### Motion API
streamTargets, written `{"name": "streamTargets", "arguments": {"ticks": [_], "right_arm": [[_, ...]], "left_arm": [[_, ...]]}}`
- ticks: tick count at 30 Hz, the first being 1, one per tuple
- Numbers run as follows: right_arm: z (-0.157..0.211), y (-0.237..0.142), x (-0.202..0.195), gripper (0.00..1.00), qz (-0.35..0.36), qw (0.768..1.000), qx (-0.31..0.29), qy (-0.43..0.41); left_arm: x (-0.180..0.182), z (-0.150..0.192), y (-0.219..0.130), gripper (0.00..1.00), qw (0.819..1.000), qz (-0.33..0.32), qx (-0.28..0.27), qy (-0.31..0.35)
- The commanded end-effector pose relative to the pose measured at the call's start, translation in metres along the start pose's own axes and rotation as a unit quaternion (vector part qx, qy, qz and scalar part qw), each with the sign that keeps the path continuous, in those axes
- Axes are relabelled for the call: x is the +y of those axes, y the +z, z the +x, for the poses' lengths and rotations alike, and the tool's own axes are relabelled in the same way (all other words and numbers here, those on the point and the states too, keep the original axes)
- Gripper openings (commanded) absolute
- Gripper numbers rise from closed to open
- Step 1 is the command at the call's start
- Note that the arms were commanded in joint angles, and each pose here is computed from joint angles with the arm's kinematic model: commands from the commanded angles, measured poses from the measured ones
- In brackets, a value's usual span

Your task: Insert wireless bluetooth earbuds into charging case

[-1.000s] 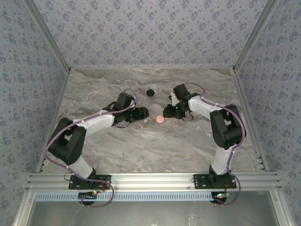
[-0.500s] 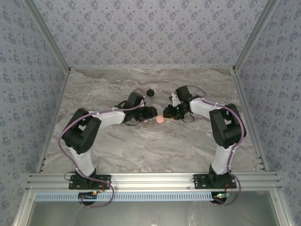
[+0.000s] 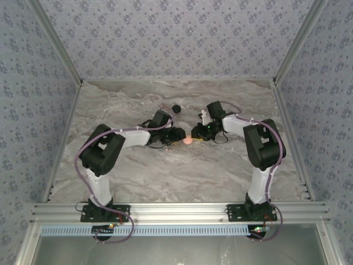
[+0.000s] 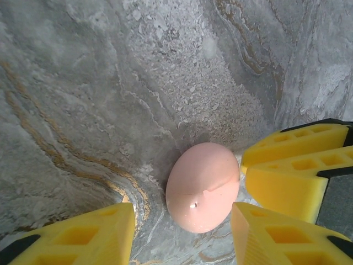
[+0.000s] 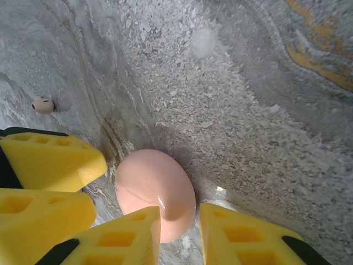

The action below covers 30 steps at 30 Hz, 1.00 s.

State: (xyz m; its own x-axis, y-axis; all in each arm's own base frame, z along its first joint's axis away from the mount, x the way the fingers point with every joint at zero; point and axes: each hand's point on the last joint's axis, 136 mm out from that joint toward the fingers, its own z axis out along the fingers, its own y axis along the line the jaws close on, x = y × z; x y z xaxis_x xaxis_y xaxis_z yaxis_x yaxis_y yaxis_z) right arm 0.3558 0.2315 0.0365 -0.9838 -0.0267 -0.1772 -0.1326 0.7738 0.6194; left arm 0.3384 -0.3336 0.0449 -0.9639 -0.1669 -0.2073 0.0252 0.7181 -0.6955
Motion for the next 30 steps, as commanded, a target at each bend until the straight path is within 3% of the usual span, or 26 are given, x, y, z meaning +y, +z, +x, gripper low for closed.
{"name": "streamTargets", "arguments": {"ticks": [1,30], "right_arm": [[-0.005,0.002,0.005,0.26,-0.018,1.000,0.004,0.006],[0.002,0.011,-0.002,0.20,-0.027,0.999,0.010,0.029]], "left_arm": [[-0.014,-0.002,0.004,0.48,1.000,0.021,0.004,0.005],[-0.019,0.006,0.022,0.40,0.997,0.063,0.021,-0.033]]}}
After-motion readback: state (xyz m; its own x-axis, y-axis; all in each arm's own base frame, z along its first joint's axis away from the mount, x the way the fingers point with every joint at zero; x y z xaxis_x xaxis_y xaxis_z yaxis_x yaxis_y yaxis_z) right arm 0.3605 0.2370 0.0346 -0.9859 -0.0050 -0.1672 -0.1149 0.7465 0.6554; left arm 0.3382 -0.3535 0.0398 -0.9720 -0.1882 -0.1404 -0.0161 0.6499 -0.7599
